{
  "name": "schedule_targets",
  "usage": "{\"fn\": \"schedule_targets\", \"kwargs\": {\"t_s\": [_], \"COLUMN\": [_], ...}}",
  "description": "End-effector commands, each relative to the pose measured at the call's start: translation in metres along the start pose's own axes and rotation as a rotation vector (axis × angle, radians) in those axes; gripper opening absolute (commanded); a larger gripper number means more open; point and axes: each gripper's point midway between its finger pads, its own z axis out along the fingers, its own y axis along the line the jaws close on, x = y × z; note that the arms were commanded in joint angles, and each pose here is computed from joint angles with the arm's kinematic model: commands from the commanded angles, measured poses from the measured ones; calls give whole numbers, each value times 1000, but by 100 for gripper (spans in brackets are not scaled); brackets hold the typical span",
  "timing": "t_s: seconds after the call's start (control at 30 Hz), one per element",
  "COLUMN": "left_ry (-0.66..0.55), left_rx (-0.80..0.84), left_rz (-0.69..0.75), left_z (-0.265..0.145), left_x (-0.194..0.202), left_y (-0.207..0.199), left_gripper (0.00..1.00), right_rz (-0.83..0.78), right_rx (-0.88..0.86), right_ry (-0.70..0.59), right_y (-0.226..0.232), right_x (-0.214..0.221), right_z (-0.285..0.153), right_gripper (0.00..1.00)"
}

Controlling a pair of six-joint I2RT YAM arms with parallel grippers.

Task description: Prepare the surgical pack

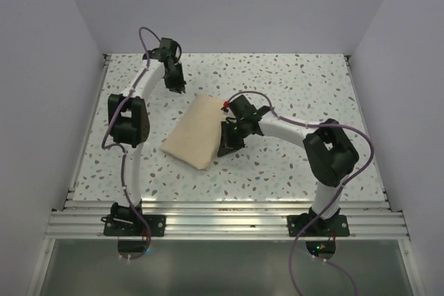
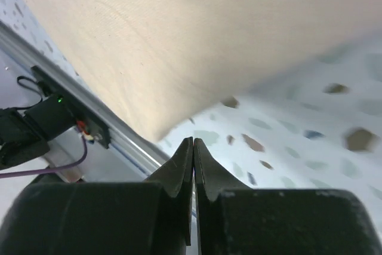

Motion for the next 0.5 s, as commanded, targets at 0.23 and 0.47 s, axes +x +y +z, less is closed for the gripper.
{"fn": "schedule_targets", "kwargs": {"t_s": [0.23,0.47], "left_ry": [-151,-215], "left_rx": [-97,94], "left_rz": [-132,-194], "left_z": [-169,-208], "left_x": [81,135], "left_y": [63,42], "left_gripper": [25,32], "right_rz": [-24,-6], "right_rx": [141,62], "right_ry": [-258,-266], "right_y": [-58,-44], "right_x": [-89,-124], "right_z": [-111,-105], "right_gripper": [6,9]}}
